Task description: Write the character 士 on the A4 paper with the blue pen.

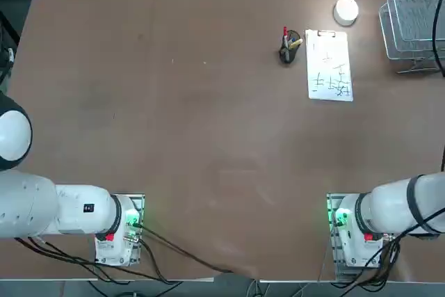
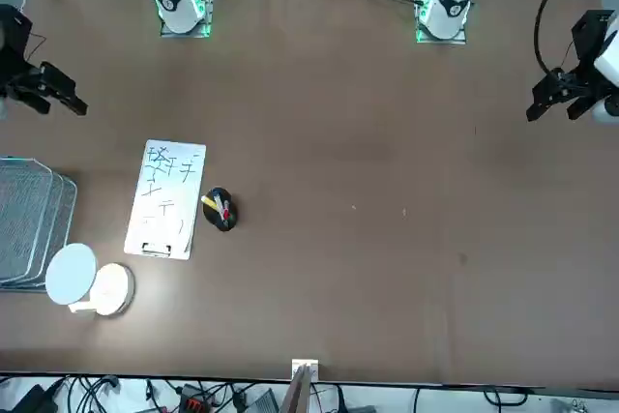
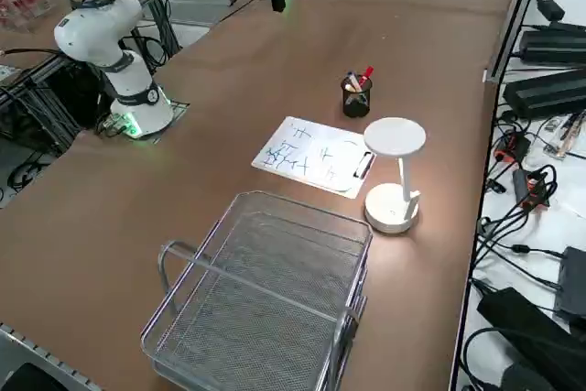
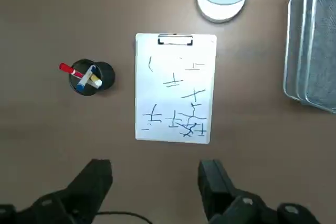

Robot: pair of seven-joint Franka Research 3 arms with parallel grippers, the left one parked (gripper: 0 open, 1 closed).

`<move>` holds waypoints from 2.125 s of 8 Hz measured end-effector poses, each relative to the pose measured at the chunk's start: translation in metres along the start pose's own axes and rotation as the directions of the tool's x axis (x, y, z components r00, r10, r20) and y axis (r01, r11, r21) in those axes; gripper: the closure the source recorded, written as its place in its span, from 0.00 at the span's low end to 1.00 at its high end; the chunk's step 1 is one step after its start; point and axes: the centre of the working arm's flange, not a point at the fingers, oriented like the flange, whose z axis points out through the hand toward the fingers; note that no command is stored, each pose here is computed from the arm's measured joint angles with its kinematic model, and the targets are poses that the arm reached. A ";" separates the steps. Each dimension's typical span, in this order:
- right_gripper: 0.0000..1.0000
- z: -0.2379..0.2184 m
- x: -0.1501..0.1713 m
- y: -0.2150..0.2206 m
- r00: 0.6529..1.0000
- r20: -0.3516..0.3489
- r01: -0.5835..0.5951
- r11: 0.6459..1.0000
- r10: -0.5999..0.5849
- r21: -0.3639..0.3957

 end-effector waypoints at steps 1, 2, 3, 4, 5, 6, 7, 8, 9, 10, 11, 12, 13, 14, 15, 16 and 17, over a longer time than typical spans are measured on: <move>0.00 0.015 0.008 -0.014 1.000 -0.009 0.017 1.000 -0.017 0.001; 0.00 0.036 0.019 -0.030 0.999 -0.023 0.022 1.000 -0.022 0.003; 0.00 0.057 0.029 -0.050 0.999 -0.040 -0.001 1.000 0.001 0.008; 0.00 0.076 0.036 -0.075 0.997 -0.059 -0.040 0.999 0.041 0.018; 0.00 0.092 0.037 -0.108 0.994 -0.078 -0.072 0.997 0.074 0.024; 0.00 0.106 0.033 -0.145 0.991 -0.107 -0.084 0.996 0.084 0.001; 0.00 0.119 0.023 -0.180 0.987 -0.144 -0.082 0.996 0.076 -0.039; 0.00 0.133 0.011 -0.204 0.980 -0.185 -0.081 0.995 0.069 -0.058; 0.00 0.151 0.000 -0.214 0.971 -0.231 -0.078 0.996 0.066 -0.045; 0.00 0.171 -0.012 -0.216 0.961 -0.271 -0.069 0.997 0.061 -0.023; 0.00 0.191 -0.023 -0.216 0.951 -0.304 -0.053 0.998 0.047 -0.013; 0.02 0.207 -0.030 -0.212 0.941 -0.336 -0.039 0.999 0.032 -0.013; 0.04 0.217 -0.032 -0.207 0.933 -0.359 -0.028 1.000 0.022 -0.010; 0.09 0.223 -0.033 -0.202 0.928 -0.372 -0.025 1.000 0.022 -0.004; 0.13 0.227 -0.032 -0.198 0.925 -0.378 -0.027 1.000 0.025 0.002; 0.15 0.235 -0.032 -0.196 0.922 -0.386 -0.019 1.000 0.020 0.005; 0.18 0.245 -0.034 -0.195 0.920 -0.393 -0.006 1.000 0.010 0.010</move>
